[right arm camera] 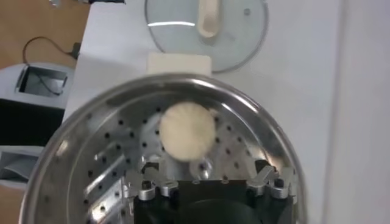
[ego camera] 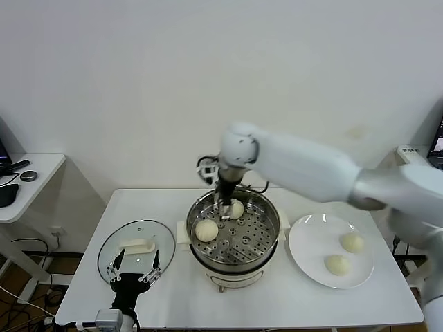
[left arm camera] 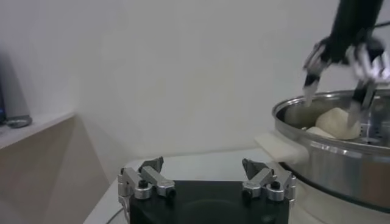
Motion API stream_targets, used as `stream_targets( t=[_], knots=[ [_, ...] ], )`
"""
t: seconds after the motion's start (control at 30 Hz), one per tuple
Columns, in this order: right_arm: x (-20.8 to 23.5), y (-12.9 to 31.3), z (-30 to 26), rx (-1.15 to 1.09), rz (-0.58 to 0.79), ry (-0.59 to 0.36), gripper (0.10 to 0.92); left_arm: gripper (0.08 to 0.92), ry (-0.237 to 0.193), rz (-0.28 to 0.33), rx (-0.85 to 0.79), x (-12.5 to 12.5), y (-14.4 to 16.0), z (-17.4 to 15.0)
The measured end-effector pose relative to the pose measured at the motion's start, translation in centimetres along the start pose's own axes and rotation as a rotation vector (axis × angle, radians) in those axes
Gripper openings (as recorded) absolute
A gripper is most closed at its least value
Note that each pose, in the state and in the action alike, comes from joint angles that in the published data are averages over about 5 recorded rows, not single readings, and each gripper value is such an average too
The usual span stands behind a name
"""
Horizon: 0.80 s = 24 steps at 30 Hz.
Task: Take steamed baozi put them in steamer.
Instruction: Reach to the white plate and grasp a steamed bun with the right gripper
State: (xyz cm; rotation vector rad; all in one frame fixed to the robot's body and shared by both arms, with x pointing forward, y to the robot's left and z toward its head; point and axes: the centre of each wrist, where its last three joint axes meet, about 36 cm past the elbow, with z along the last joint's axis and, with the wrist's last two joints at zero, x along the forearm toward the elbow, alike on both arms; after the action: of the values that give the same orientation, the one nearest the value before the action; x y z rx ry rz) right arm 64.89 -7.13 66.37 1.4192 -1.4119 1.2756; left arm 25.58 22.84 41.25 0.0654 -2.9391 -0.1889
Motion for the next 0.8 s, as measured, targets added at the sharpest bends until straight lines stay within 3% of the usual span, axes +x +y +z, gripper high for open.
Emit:
stream_targets(
  t=[0.4,0.6,0.8],
  knots=[
    [5.9,3.9,17.6,-0.267,0.074,-0.048,0.823,0.823,0.022,-0.002,-0.003,0.5,0.2,0.2],
    [5.5,7.4,25.6,-0.375,0.062,-0.019,0.823,0.823,0.039,-0.006,-0.011,0.6,0.4,0.6],
    [3.4,9.8,30.1,-0.361,0.02,0.059,0.823,0.823,0.061,-0.016,-0.013,0.8,0.5,1.3]
  ],
)
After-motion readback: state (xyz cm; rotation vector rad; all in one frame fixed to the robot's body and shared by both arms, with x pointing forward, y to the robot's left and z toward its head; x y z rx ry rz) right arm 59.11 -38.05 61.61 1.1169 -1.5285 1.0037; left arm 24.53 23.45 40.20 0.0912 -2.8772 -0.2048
